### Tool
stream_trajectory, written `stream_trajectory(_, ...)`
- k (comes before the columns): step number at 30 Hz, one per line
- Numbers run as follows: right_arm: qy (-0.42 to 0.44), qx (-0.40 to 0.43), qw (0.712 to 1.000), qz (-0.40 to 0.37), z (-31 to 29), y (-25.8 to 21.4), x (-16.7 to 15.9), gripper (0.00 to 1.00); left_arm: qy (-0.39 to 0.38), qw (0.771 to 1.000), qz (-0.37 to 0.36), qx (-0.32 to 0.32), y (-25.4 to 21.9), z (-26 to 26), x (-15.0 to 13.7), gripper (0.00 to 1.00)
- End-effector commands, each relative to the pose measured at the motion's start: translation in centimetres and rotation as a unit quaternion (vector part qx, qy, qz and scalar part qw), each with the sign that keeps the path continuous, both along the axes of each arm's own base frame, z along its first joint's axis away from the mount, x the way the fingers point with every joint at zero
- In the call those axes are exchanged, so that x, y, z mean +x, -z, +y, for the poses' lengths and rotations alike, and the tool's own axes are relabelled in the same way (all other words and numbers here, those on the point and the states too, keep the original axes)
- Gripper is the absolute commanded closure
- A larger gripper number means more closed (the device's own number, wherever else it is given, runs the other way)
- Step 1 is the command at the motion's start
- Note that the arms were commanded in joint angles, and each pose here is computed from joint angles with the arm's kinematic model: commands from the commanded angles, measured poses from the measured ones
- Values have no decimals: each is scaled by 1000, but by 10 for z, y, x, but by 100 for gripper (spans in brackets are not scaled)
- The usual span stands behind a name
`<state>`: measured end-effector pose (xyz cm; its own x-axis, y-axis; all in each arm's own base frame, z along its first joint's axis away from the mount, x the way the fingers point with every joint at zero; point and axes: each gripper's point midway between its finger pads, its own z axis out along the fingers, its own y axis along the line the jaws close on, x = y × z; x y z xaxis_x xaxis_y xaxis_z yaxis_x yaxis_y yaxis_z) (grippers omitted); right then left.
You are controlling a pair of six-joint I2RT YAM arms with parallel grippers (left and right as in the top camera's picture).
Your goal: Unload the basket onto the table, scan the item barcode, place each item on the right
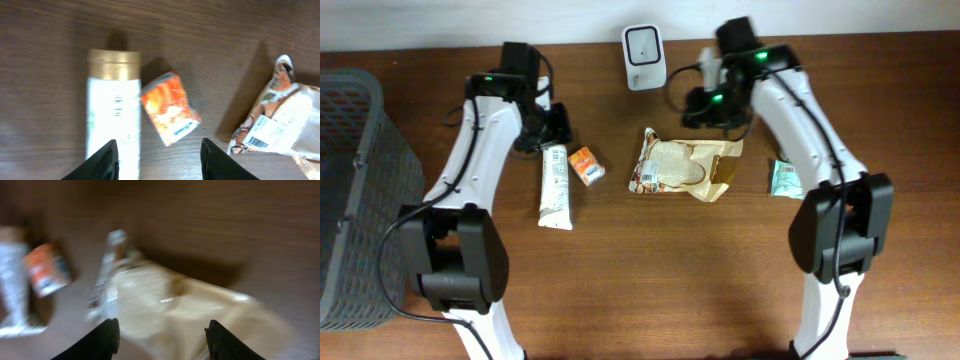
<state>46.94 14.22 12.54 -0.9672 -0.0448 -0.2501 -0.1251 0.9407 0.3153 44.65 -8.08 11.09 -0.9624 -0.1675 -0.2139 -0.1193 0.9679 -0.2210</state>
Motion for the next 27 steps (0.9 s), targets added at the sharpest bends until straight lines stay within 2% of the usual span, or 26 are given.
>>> stream_trajectory(1, 15, -42, 998, 33, -26, 48, 8, 46, 24, 1000, -10, -3, 6, -22, 3, 49)
stream_trajectory(3, -1, -49, 997, 65, -24, 77, 2, 44, 28, 999, -16, -4, 5, -27, 5, 48)
stream_trajectory(6, 2, -82, 994, 72, -33, 99, 4, 40, 29, 999, -17, -4, 4, -27, 5, 48)
stream_trajectory(8, 1, -87, 992, 97, -36, 102, -7, 40, 29, 999, -16, -4, 4, -27, 5, 47)
stream_trajectory(13, -62, -58, 966, 245, -15, 91, -87, 40, 29, 999, -20, -4, 4, -27, 7, 46)
stream_trajectory(16, -113, -64, 952, 276, 15, 85, -116, 39, 29, 999, -19, -4, 4, -27, 7, 46)
stream_trajectory(18, -153, -28, 952, 265, 52, 83, -124, 37, 29, 999, -20, -5, 4, -28, 7, 45)
stream_trajectory(21, -157, 33, 958, 236, 70, 67, -111, 37, 34, 999, -18, -17, 3, -33, 5, 46)
stream_trajectory(24, -132, 66, 974, 174, 51, 38, -74, 38, 45, 998, -19, -31, 5, -51, 5, 49)
stream_trajectory(25, -114, 72, 979, 151, 37, 32, -57, 38, 59, 997, -21, -45, 6, -65, 5, 53)
stream_trajectory(26, -102, 75, 982, 141, 27, 32, -48, 38, 78, 994, -22, -67, 8, -84, 4, 63)
stream_trajectory(27, -90, 79, 983, 137, 17, 35, -42, 38, 95, 991, -24, -89, 10, -102, 3, 77)
